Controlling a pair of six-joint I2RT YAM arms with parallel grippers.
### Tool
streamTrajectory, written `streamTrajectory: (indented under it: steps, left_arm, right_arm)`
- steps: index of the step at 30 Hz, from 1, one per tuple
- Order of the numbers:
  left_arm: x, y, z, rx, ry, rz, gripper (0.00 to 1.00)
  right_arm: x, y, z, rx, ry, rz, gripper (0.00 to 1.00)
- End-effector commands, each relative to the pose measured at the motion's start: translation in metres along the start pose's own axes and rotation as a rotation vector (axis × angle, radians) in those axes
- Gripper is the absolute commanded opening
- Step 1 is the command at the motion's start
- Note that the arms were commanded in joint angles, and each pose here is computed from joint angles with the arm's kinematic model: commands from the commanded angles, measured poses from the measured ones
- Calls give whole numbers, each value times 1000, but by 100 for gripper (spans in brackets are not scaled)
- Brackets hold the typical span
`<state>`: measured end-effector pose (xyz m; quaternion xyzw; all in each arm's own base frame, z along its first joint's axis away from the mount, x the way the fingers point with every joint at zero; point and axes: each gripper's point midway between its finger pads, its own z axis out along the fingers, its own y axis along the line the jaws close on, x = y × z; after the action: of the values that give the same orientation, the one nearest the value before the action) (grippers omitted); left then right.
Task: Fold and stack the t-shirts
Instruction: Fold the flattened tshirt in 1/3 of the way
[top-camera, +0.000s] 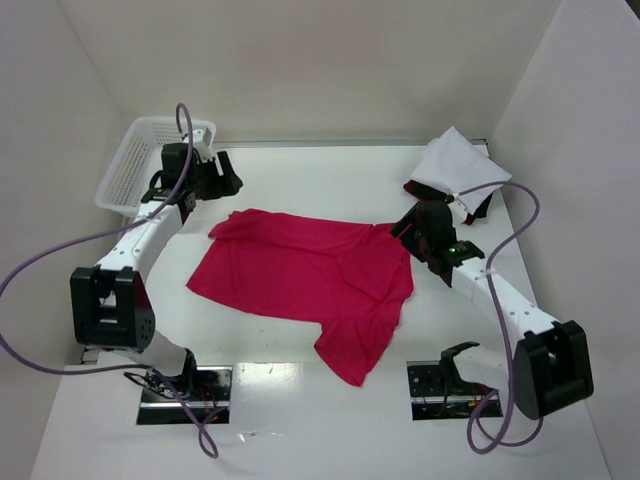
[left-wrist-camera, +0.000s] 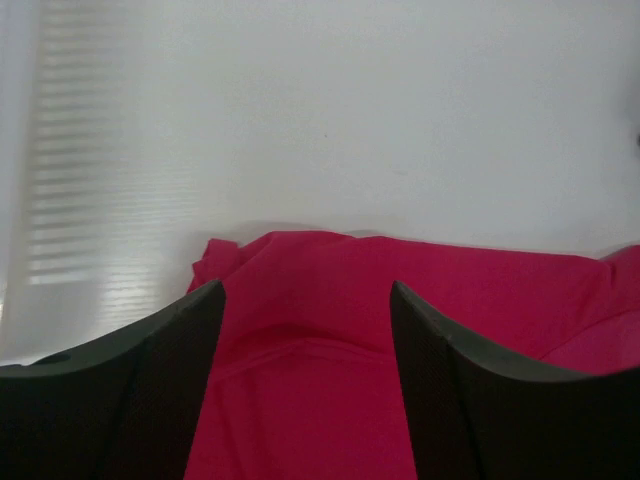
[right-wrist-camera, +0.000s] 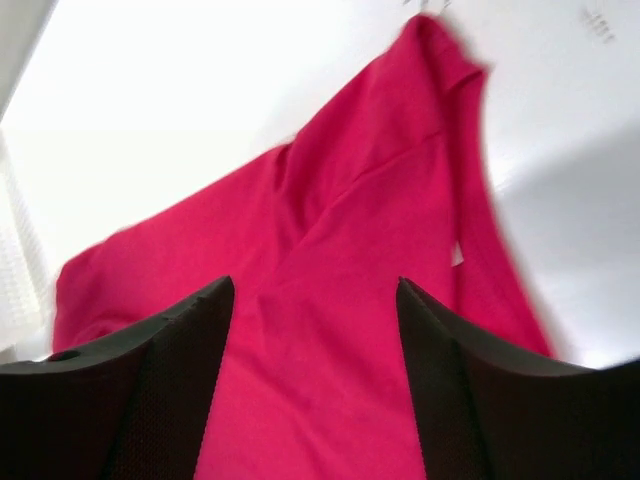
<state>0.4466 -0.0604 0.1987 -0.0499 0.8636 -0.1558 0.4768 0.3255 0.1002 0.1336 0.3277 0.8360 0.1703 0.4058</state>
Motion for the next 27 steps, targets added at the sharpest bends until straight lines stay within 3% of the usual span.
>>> streamTrajectory:
  steps: [1,2,5,7,12,13,14,19,27]
  left_arm:
    - [9,-19,25,98,40,37,74]
    - [16,-19,38,98,69,36,64]
    - [41,-21,62,102,139,36,50]
    - [50,-22,71,104,163,36,42]
    - [63,-5,95,33,207,31,37]
    - [68,-1,99,21,218,30,33]
    - [70,0,104,19,224,28,22]
    - [85,7,115,7,266,21,0]
    - [107,17,123,-52,328,14,0]
  right_arm:
    - [-26,14,18,4,-80,-24,58]
    - [-28,17,23,2,-82,-33,53]
    - [-14,10,46,39,-40,-47,41]
    - [-13,8,55,63,-33,-63,41]
    - [-2,0,84,128,7,-109,46]
    - [3,-5,89,144,20,-115,46]
    - [2,-1,93,145,20,-115,44]
    - [18,-15,116,204,67,-134,19]
    - [21,-29,127,262,83,-152,12]
